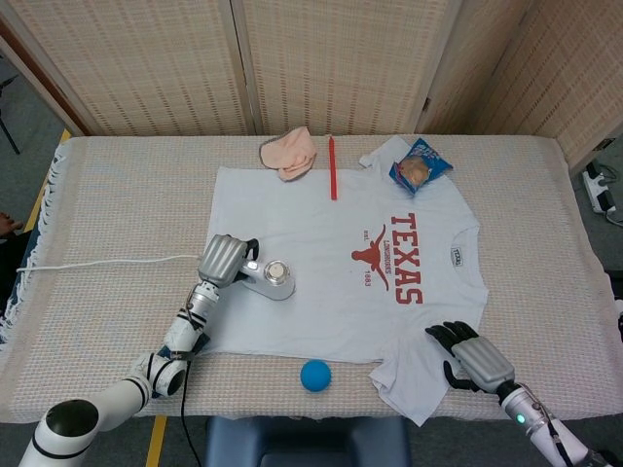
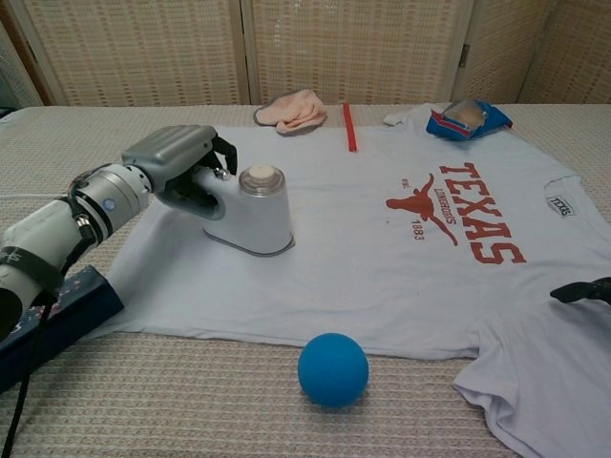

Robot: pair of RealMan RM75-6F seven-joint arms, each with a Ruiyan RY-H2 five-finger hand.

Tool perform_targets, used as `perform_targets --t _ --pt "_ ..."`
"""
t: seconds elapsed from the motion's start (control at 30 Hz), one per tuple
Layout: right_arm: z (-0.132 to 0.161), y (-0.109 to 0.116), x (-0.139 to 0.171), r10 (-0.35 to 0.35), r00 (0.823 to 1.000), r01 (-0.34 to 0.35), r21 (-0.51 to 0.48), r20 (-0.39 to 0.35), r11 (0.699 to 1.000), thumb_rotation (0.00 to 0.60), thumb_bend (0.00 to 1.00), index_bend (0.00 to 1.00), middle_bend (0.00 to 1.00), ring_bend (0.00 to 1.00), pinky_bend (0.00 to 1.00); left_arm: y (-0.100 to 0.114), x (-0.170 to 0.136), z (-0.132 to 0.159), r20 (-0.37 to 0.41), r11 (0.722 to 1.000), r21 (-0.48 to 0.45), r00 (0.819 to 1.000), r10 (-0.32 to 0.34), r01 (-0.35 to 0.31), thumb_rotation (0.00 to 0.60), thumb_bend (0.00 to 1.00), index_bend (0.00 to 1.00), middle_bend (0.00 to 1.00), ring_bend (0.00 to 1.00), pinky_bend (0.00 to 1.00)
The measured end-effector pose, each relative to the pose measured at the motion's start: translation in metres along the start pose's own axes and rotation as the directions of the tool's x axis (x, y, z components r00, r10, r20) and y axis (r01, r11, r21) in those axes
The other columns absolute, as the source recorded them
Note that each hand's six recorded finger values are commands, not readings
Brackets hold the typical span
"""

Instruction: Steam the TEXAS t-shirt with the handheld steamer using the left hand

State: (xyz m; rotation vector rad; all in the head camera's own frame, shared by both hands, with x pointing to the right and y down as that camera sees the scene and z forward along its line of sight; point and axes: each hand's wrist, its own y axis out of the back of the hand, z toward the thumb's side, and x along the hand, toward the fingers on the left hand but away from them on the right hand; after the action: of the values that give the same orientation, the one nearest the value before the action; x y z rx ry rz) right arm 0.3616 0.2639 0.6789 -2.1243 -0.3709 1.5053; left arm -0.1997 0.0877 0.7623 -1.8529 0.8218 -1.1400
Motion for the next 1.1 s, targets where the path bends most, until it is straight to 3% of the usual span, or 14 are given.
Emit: perform_targets --t 0.33,0.5,0.67,0.77,0.9,1.1 --pt "0.001 -0.001 0.001 0.000 1.000 0.000 0.002 0.010 1.000 0.368 0.76 0.00 0.06 0.00 0.00 0.000 -0.002 -0.033 -0.055 0.995 0.096 0.998 0.040 -0.035 0.600 0.28 0.85 0.92 0.75 0.66" --pt "0.003 -0.001 0.000 0.001 1.000 -0.001 0.006 0.008 1.000 0.366 0.76 0.00 0.06 0.00 0.00 0.009 -0.005 -0.060 -0.110 0.990 0.128 0.992 0.068 -0.054 0.600 0.28 0.84 0.92 0.75 0.67" --pt "0.005 0.000 0.000 -0.002 1.000 0.002 0.006 0.009 1.000 0.368 0.76 0.00 0.06 0.00 0.00 0.012 -0.010 -0.091 -0.192 0.989 0.144 0.980 0.057 -0.030 0.600 0.28 0.84 0.91 0.74 0.67" --pt "0.005 0.000 0.000 -0.004 1.000 0.004 0.007 0.009 1.000 0.367 0.76 0.00 0.06 0.00 0.00 0.014 -0.015 -0.111 -0.253 0.992 0.128 0.966 0.049 -0.017 0.600 0.28 0.84 0.91 0.74 0.67" --pt "0.006 0.000 0.000 -0.004 1.000 0.004 0.008 0.006 1.000 0.365 0.76 0.00 0.06 0.00 0.00 0.024 -0.021 -0.128 -0.302 0.995 0.078 0.950 0.075 -0.054 0.600 0.28 0.84 0.91 0.74 0.67" --pt "0.007 -0.001 -0.001 -0.001 1.000 0.001 0.006 -0.001 1.000 0.365 0.76 0.00 0.06 0.00 0.00 0.038 -0.023 -0.127 -0.291 0.988 -0.035 0.947 0.134 -0.150 0.600 0.28 0.84 0.91 0.74 0.67"
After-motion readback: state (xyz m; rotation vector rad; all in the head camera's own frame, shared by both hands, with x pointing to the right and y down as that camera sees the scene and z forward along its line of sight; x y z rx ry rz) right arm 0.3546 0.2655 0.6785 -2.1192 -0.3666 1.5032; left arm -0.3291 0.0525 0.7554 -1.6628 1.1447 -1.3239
